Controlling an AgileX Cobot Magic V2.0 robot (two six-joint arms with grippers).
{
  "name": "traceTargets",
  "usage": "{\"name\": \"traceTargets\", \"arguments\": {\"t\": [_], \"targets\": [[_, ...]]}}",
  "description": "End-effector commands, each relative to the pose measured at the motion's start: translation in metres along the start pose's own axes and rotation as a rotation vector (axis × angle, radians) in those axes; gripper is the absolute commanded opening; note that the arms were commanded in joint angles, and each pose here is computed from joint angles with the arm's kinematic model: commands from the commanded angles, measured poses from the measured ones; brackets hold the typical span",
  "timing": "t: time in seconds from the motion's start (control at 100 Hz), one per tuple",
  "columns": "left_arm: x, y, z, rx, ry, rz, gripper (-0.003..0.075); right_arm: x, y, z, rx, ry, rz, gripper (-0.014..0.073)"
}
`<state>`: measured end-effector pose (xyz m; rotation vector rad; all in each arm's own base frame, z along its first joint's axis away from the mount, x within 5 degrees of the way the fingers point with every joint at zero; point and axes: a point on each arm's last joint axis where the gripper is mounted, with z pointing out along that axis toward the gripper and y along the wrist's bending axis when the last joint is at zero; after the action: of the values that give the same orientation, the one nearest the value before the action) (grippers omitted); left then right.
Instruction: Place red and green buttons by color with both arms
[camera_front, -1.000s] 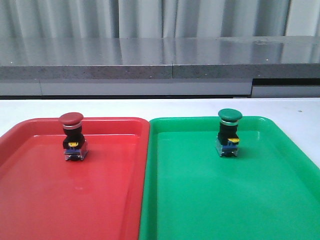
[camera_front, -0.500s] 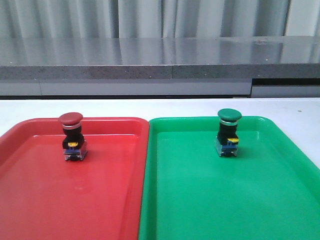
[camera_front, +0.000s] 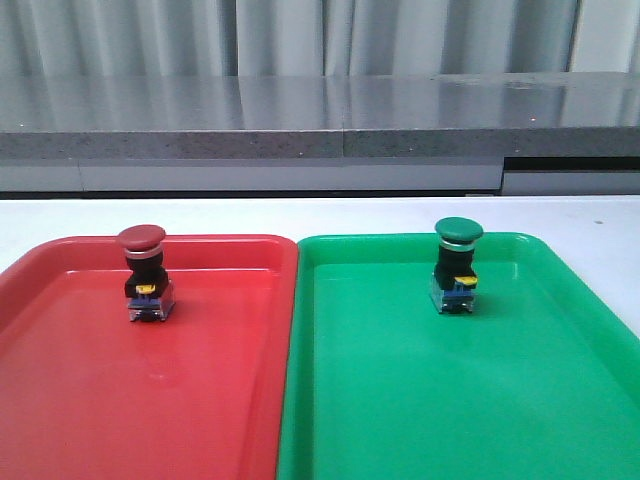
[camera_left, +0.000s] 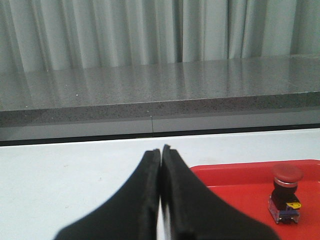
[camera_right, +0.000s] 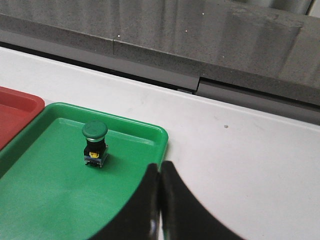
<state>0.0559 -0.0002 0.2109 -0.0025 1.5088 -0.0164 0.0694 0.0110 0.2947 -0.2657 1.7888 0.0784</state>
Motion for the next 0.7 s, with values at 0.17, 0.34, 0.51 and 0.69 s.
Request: {"name": "traceTargets", "arguments": {"t": [0.17,0.34,0.51,0.69], "targets": [[0.001,-0.002,-0.002,0.019,-0.080,-0.008,-0.0019,-0.011,-0.005,-0.019,0.129,-0.210,0.030,-0.0067],[0.001,-0.002,-0.002,0.019,-0.080,-0.008,-0.0019,0.013,-0.005,-0.020,0.213,-0.279,0.048,-0.0067],[0.001,-0.002,-0.002,0.019,-0.080,-0.008,-0.0019,0.037,-0.001,-0.026,0.228,-0.346,0.049,-0.0067],[0.001,-0.002,-0.002,0.018,-0.078,-0.008,-0.0019,0.050,-0.001,-0.017,0.226,-0.309,0.053,-0.0067]]}}
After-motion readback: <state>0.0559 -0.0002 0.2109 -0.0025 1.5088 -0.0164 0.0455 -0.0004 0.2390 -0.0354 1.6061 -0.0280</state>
